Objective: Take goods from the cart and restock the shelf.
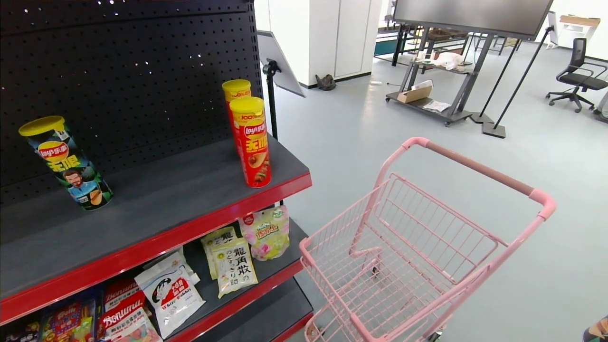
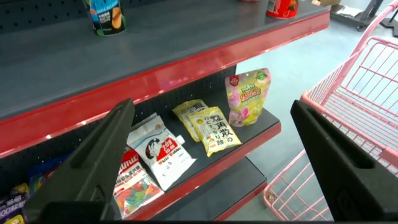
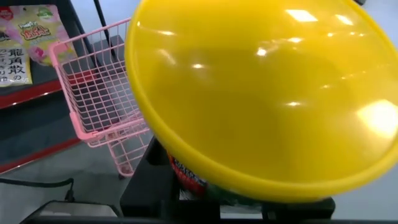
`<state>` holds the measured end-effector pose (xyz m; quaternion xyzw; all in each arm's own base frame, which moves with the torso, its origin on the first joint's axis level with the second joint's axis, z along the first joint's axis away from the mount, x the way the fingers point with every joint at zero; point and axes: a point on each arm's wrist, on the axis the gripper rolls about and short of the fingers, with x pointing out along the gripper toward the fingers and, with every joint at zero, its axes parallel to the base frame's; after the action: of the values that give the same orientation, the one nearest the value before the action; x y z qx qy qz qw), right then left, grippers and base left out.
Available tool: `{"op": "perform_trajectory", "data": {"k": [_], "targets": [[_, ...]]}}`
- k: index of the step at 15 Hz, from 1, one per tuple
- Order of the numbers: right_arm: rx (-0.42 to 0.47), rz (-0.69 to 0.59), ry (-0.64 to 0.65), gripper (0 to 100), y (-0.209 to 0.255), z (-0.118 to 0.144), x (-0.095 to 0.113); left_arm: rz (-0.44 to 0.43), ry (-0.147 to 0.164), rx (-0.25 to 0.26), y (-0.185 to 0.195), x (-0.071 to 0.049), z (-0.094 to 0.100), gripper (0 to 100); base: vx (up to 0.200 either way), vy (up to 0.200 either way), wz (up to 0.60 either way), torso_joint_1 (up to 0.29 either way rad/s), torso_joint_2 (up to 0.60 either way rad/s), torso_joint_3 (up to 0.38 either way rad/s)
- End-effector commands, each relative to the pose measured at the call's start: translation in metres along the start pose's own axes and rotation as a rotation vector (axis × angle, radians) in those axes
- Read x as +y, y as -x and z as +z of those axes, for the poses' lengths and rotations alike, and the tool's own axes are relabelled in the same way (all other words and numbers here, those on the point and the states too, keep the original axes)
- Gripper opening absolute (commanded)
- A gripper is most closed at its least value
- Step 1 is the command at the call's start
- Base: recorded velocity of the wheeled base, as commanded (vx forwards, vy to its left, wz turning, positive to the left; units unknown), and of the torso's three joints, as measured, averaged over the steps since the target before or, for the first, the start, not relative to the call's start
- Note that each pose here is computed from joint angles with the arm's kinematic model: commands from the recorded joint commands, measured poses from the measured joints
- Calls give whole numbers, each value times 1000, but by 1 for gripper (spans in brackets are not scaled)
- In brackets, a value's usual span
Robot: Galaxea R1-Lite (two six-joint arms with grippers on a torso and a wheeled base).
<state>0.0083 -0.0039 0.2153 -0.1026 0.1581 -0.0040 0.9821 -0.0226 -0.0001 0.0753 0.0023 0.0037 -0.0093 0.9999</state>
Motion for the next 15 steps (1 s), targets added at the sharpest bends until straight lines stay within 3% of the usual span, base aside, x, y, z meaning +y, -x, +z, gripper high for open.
{"op": "perform_trajectory", "data": {"k": [1, 2, 15], "targets": [[18, 1, 5, 0, -3, 0, 1, 0, 0, 0, 0, 0, 0, 100, 0, 0, 0, 168, -369, -207], [22, 0, 6, 0, -4, -1, 1, 0, 0, 0, 0, 0, 0, 100, 0, 0, 0, 139, -330, -188], [30, 1, 13, 0, -4, -11, 2, 2, 2, 0, 0, 0, 0, 100, 0, 0, 600, 12, -11, -9]]}}
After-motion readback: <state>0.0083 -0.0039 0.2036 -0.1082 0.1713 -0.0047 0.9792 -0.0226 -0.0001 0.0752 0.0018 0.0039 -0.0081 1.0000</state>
